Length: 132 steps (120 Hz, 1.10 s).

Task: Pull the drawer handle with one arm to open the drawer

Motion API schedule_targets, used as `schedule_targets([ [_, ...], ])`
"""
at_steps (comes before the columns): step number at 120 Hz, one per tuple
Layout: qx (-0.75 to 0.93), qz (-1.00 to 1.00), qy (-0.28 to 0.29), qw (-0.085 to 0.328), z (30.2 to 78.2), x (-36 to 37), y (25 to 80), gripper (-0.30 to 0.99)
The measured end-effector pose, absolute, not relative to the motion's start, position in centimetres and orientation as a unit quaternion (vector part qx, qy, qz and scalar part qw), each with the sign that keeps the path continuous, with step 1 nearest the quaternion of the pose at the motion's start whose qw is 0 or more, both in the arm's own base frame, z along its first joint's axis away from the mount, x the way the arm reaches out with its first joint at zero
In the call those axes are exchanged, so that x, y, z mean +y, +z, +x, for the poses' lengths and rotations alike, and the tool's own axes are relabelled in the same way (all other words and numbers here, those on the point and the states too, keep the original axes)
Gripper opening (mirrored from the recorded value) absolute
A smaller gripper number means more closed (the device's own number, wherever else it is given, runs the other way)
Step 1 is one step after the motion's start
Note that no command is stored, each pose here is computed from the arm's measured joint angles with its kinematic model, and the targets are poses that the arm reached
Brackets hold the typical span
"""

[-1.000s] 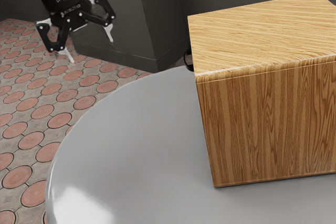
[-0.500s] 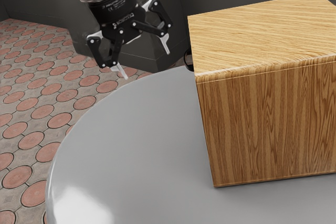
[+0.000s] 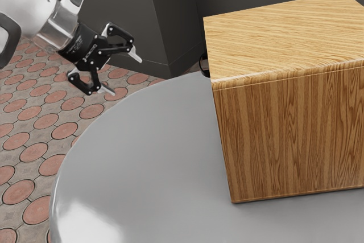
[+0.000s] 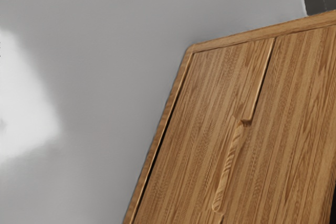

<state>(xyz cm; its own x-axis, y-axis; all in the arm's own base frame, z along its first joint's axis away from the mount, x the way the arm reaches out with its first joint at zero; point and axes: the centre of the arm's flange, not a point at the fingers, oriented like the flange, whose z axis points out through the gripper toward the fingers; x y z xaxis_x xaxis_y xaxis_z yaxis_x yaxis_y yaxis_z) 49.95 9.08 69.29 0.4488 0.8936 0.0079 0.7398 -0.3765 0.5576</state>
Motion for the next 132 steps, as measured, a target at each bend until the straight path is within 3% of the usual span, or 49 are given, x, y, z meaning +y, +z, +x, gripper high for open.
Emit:
schedule_targets([
  [31,0.523,0.798,0.153,0.257,51.6,12.0,67.1,0.69],
  [40,0.512,0.799,0.15,0.276,51.5,12.6,67.4,0.69],
  [53,0.441,0.826,0.131,0.324,52.6,7.5,67.9,0.69],
  [74,0.386,0.847,0.121,0.346,55.5,2.3,66.7,0.69],
  [91,0.383,0.845,0.134,0.348,58.1,3.0,66.0,0.69],
  [132,0.372,0.853,0.156,0.331,59.3,5.2,64.1,0.69],
])
